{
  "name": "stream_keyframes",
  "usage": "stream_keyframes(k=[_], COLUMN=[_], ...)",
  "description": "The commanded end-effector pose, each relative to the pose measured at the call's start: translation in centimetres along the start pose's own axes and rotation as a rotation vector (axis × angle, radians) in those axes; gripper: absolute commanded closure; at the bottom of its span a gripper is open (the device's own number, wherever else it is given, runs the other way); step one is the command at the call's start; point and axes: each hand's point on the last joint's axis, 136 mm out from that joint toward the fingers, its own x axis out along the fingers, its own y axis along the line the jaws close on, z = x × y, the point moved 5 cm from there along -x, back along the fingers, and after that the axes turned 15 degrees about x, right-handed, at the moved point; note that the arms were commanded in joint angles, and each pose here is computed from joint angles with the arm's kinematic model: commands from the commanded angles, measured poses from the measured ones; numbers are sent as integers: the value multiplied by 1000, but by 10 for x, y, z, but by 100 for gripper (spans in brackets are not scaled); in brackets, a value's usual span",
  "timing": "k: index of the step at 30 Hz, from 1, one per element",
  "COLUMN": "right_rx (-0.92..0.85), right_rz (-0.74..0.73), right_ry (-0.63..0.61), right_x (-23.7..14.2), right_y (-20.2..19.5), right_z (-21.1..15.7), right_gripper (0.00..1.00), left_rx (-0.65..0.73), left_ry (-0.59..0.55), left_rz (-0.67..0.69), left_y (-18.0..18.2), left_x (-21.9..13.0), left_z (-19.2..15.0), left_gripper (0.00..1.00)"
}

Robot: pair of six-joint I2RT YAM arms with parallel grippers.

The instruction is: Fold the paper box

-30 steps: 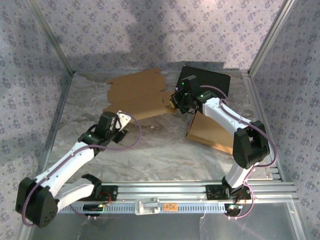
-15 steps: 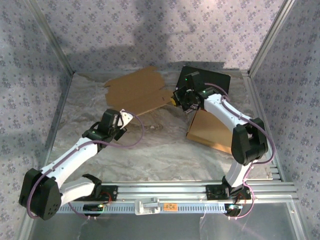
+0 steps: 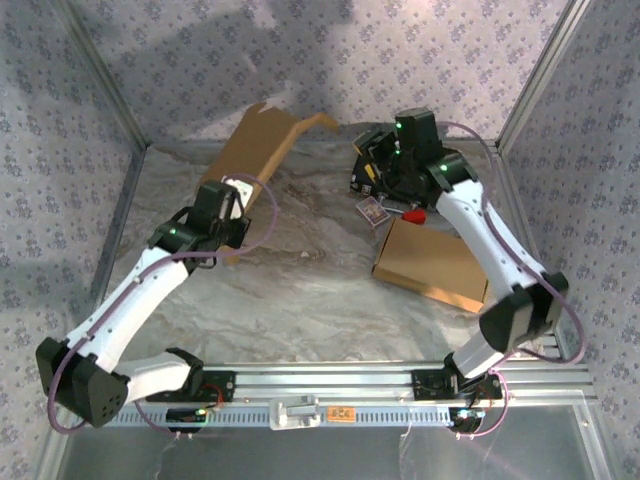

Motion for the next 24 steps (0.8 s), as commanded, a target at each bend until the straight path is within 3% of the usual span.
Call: stream_keyframes(k=[1, 8, 21, 24], right_rx=[-8, -36, -46, -44], right_rz=[-32, -101, -177, -237], right_ry=[-78, 21, 105, 134], right_x=[-20, 11, 74, 80], right_y=[-13, 6, 25, 13], right_z=[-24, -72, -114, -119], right_gripper=[41, 30, 35, 42], left_rx=[-71, -17, 112, 120], left_ry=[77, 154, 171, 168], left_rz=[-52, -88, -73, -70], left_y=[-7, -13, -31, -32], left_x=[-5, -10, -10, -9], left_z=[4, 16, 31, 35], left_gripper=[100, 100, 100, 100])
